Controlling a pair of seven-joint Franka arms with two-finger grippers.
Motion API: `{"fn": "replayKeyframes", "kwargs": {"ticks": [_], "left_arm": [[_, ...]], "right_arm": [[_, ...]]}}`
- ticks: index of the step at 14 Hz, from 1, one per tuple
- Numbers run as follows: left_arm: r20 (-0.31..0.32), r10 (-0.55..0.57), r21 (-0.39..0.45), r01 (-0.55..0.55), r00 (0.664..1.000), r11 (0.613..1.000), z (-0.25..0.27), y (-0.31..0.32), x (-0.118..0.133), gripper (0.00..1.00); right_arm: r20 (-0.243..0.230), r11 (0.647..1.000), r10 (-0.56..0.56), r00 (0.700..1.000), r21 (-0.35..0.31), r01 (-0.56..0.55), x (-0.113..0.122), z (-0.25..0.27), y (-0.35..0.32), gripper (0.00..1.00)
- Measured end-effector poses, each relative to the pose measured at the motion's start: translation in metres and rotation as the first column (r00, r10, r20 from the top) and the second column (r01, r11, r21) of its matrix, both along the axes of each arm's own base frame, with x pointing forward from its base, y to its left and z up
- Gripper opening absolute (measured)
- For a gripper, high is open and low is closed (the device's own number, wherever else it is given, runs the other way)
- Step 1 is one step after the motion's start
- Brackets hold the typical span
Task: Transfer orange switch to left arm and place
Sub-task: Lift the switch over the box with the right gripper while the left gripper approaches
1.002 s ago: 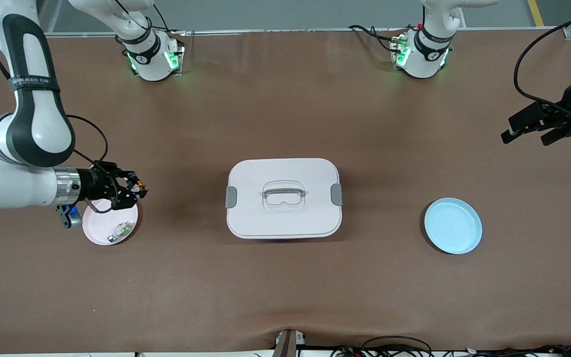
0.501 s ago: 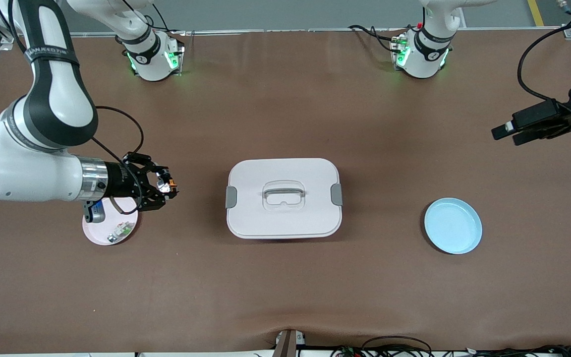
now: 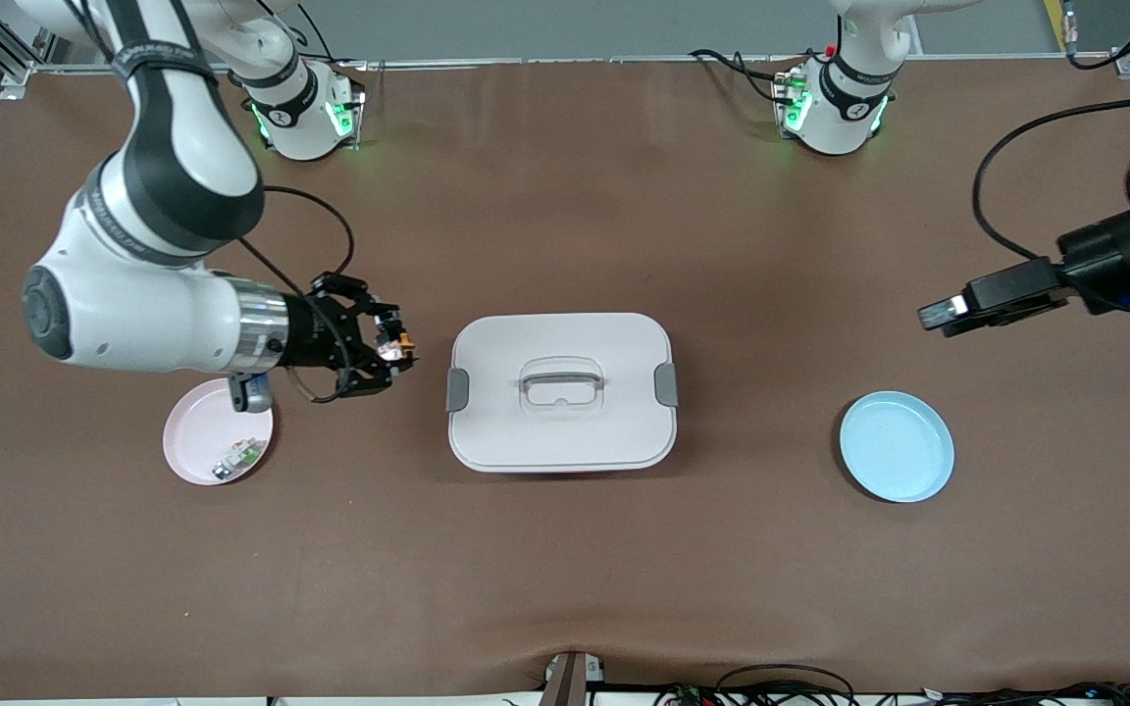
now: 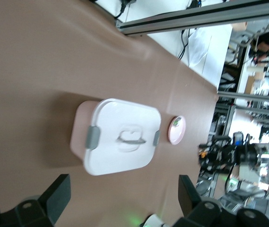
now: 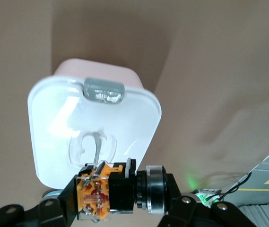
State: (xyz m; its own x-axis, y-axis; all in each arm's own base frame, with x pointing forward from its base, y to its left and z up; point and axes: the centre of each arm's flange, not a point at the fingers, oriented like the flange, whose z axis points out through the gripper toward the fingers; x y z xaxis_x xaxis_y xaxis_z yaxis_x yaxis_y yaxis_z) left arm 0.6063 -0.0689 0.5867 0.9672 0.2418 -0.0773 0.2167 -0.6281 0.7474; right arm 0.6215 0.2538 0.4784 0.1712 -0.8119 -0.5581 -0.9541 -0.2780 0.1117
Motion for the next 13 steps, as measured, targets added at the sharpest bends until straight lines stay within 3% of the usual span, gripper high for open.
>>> {"fn": "replayKeyframes", "kwargs": {"ticks": [8, 13], "left_arm": [[-0.013, 0.108, -0.011, -0.108, 0.994, 0.994, -0.01, -0.094, -0.013, 1.0], [-0.056, 0.162, -0.036, -0.164, 0.985, 0.986, -0.007, -0.154, -0.031, 1.0]], "right_arm": [[0.016, 0.997, -0.075, 0.997, -0.01, 0.075, -0.01, 0.018, 0.055, 0.73], [0.016, 0.995, -0.095, 0.995, -0.008, 0.095, -0.011, 0.028, 0.074, 0.73]]}}
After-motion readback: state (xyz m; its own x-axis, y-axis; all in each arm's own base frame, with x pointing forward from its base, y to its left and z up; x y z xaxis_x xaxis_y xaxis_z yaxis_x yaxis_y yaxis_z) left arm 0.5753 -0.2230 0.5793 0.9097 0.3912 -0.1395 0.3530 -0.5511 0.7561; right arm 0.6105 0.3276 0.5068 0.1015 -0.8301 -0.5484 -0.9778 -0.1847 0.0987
